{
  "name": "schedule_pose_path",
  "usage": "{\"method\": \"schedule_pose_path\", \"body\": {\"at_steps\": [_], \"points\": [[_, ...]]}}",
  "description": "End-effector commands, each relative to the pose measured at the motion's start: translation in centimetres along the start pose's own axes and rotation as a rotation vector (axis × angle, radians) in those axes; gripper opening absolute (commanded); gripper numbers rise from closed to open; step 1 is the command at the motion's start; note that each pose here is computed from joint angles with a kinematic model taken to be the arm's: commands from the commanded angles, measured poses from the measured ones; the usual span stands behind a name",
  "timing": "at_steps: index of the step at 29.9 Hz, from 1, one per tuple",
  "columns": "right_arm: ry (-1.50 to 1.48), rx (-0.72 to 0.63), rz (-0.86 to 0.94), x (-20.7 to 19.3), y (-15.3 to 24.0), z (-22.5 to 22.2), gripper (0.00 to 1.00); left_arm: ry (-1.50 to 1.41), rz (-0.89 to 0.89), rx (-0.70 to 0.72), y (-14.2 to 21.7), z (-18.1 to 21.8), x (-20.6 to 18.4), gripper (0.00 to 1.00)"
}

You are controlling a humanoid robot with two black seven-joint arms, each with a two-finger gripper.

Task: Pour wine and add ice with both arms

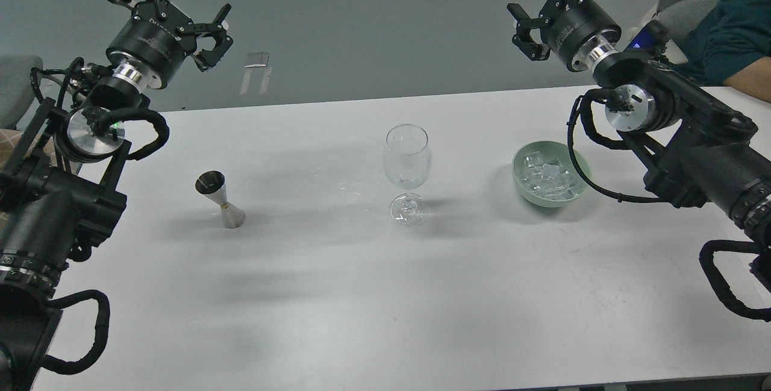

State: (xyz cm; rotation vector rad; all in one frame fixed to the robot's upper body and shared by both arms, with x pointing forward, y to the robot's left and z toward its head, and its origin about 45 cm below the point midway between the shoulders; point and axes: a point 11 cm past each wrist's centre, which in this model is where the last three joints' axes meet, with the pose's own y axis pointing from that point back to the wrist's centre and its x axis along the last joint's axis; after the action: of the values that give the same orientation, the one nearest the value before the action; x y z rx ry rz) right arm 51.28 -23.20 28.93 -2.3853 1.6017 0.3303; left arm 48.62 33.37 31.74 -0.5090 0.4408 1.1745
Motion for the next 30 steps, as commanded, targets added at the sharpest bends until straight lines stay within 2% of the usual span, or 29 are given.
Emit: {"method": "schedule_pose_path", "body": {"at_steps": [1,8,20,25,27,30], "points": [[0.018,0.034,-0.012,0.8,0.1,-1.8,1.0,-0.014,0.008,-0.006,0.2,0.7,0.3,0.98],[0.018,0.059,0.038,1.5,0.0,-2.5,1.0,0.017,0.044,-0.003,0.0,-0.4,0.3,0.98],[0.011,0.061,0.037,1.4,0.0,-2.4,1.0,0.008,-0.016,0.027,0.0,-0.9,-0.7,0.99],[0.012,0.061,0.04,1.6,0.1,-2.5,1.0,-0.001,-0.059,0.066,1.5,-0.9,-1.7,0.98],[0.014,0.062,0.043,1.6,0.1,-2.5,1.0,0.006,-0.038,0.115,2.6,-0.6,-1.6,0.96],[0.017,0.06,0.044,1.7,0.2,-2.5,1.0,0.115,0.038,0.102,4.2,0.2,-0.4,0.96]]}}
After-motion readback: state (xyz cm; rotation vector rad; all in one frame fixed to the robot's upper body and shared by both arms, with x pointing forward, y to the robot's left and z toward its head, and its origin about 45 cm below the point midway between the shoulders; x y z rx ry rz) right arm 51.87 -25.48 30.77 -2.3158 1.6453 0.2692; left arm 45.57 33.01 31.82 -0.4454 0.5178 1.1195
